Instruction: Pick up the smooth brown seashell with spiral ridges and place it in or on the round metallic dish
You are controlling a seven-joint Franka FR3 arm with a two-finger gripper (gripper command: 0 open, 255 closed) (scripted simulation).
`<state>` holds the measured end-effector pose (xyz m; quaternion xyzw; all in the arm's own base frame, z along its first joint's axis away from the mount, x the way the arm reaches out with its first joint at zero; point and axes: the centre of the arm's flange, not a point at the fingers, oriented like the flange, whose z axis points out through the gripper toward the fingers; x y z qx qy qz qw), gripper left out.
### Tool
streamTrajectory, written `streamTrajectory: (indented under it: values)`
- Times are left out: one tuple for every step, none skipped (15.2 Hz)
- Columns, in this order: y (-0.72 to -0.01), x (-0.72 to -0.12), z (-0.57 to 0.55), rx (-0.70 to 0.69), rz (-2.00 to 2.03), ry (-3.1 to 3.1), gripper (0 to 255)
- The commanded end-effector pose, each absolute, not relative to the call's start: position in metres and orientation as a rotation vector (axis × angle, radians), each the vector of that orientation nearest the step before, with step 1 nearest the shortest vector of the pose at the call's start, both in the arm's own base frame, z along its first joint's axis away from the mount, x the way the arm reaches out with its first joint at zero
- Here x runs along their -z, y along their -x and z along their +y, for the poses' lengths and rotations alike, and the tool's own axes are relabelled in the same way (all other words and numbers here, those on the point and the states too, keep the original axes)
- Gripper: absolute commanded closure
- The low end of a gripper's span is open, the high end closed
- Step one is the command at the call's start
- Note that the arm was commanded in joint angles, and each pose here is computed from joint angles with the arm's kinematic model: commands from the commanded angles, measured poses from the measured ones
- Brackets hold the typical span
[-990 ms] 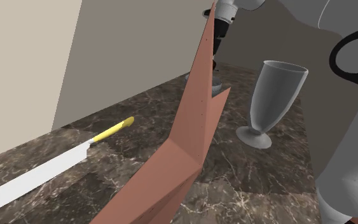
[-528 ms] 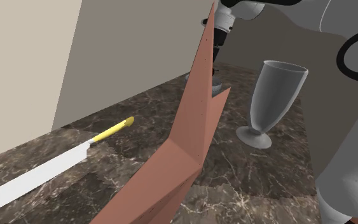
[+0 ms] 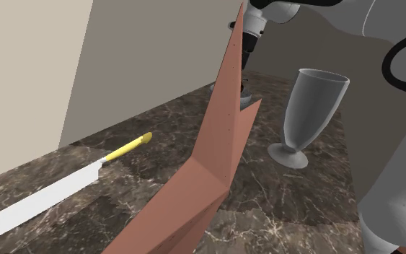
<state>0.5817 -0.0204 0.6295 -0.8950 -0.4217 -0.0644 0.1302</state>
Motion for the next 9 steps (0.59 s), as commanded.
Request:
streamTrajectory:
  values:
    - [-0.582,-0.63,-0.02,0.187,-1.225,2.6,0]
    - [-0.582,-0.63,-0.02,0.187,-1.225,2.6,0]
    - [-0.582,-0.63,-0.02,0.187,-1.225,2.6,0]
    - [-0.582,-0.63,-0.02,0.187,-1.225,2.6,0]
    - [-0.582,-0.642,-0.024,0.187,-1.225,2.6,0]
    - [-0.582,-0.655,-0.028,0.187,-1.225,2.6,0]
    - [-0.581,-0.667,-0.032,0.187,-1.225,2.6,0]
    - [-0.581,-0.677,-0.035,0.187,-1.225,2.6,0]
    - [-0.581,-0.677,-0.035,0.187,-1.225,2.6,0]
